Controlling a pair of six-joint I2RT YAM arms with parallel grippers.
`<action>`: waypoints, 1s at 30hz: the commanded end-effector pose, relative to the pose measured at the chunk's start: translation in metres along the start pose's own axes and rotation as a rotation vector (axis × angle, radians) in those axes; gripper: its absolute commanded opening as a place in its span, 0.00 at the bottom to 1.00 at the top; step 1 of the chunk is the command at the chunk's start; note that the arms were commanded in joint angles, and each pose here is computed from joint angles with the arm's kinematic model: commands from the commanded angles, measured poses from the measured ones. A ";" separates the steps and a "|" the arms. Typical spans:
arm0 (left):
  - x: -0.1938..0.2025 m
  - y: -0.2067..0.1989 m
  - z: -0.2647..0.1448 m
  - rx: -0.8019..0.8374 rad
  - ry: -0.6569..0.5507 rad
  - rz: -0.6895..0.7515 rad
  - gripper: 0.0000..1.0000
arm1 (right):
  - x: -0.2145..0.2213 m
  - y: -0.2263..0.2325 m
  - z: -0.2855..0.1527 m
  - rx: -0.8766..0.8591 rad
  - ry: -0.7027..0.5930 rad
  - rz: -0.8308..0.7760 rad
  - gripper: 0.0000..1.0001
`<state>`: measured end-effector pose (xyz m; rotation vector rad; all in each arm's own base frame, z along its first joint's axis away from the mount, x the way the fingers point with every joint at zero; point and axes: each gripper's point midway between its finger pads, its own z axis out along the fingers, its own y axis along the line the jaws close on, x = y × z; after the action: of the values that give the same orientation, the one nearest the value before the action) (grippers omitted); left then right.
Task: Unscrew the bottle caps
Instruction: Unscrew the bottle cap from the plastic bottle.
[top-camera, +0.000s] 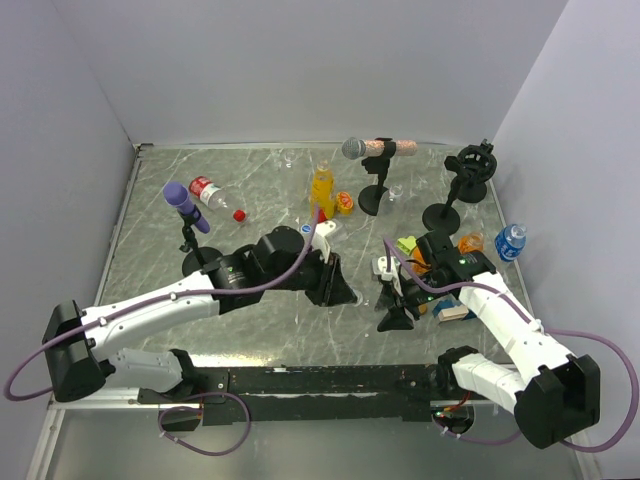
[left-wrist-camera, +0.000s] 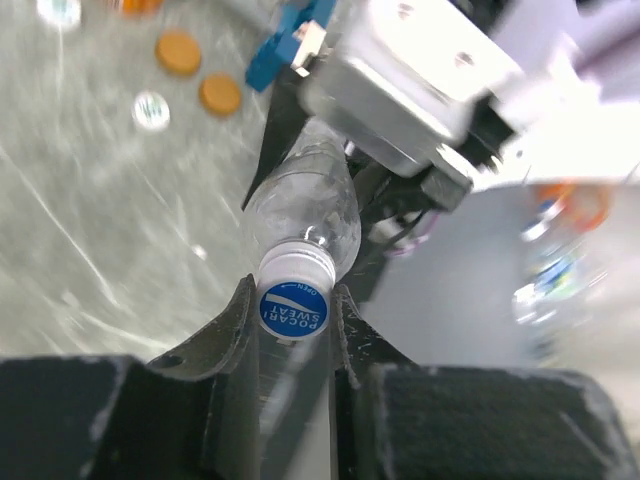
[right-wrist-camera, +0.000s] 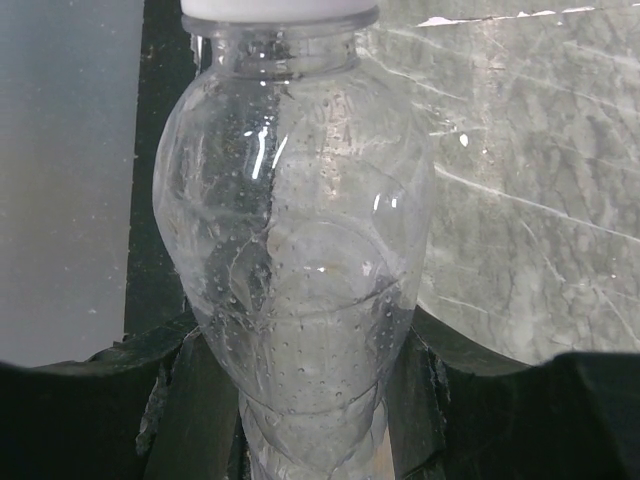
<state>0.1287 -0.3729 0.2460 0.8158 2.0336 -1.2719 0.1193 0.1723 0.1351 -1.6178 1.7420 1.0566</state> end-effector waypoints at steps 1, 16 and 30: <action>-0.034 -0.063 -0.006 0.091 -0.045 -0.364 0.01 | -0.004 -0.011 0.002 0.012 -0.001 -0.090 0.19; -0.054 -0.045 -0.068 -0.001 -0.272 0.188 0.97 | -0.002 -0.012 0.002 0.016 0.003 -0.086 0.19; -0.024 -0.038 -0.087 0.131 -0.453 0.953 0.97 | -0.001 -0.012 0.003 0.015 0.007 -0.083 0.19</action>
<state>0.1039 -0.2982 0.3060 1.0489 1.2290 -0.9996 0.1291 0.1709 0.1294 -1.6543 1.7238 0.9931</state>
